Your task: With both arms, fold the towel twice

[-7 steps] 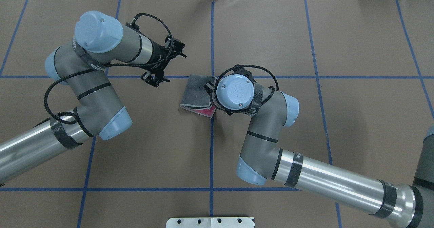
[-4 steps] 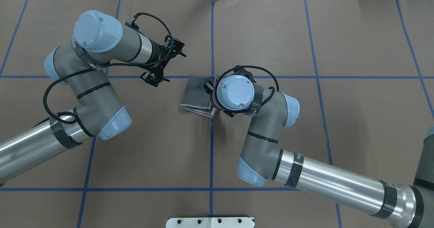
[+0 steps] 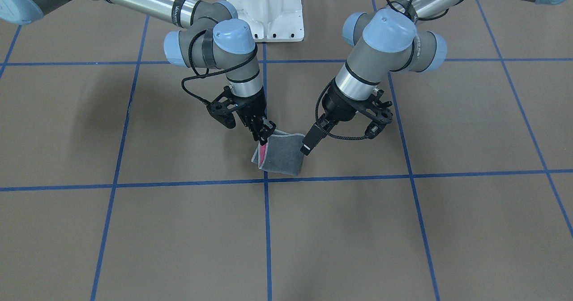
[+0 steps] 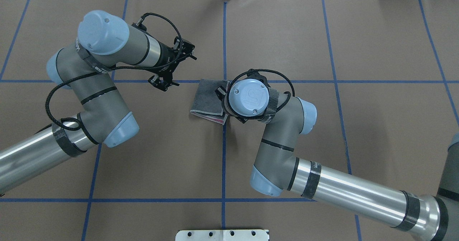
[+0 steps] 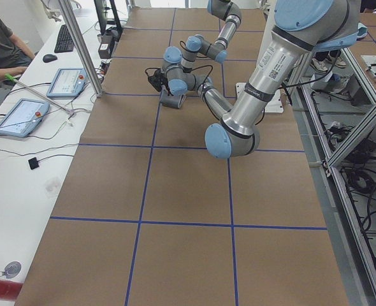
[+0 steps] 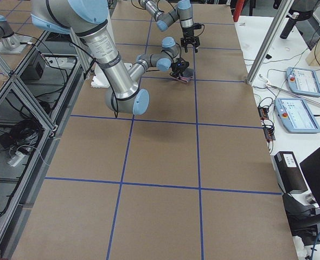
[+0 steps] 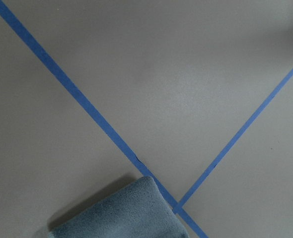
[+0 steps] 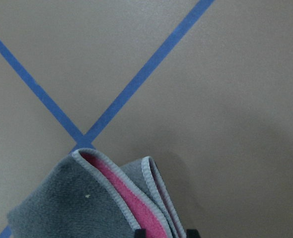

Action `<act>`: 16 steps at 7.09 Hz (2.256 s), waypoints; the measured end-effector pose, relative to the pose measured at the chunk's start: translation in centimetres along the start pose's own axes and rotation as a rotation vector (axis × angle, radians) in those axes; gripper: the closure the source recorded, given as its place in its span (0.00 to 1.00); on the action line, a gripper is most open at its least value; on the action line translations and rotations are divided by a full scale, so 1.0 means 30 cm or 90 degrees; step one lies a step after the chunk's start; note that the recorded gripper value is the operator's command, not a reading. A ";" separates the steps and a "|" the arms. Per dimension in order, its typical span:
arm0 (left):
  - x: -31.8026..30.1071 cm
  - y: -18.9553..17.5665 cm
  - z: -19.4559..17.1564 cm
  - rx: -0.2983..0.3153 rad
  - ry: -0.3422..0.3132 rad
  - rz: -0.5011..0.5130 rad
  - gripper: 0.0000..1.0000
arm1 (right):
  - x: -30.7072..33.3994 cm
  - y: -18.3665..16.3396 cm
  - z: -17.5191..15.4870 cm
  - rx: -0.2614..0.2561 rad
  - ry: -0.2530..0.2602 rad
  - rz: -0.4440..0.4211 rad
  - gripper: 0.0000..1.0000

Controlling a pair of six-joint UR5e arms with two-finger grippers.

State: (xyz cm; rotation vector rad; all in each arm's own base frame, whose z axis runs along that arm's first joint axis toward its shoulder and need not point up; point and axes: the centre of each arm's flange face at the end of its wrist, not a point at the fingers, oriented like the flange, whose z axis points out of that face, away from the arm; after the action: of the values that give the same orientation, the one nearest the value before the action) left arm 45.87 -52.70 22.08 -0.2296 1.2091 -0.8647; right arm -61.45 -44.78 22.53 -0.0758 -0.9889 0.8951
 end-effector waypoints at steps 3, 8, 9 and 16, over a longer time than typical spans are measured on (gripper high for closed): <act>0.001 0.003 0.003 0.000 -0.001 0.000 0.00 | 0.019 -0.005 0.000 0.001 0.001 0.000 1.00; 0.000 0.002 0.004 0.000 -0.001 0.000 0.00 | 0.047 0.097 -0.112 -0.020 0.007 -0.001 1.00; 0.000 0.001 0.004 0.000 -0.001 0.000 0.00 | 0.075 0.122 -0.105 -0.024 0.012 0.000 1.00; -0.003 0.001 0.002 0.000 -0.001 0.000 0.00 | 0.051 0.058 -0.108 -0.013 0.005 0.004 0.10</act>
State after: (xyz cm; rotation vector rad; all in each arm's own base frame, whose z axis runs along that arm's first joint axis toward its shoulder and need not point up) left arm 45.91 -52.64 22.14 -0.2306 1.2080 -0.8644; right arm -59.75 -41.54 20.96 -0.0991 -0.9915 0.8901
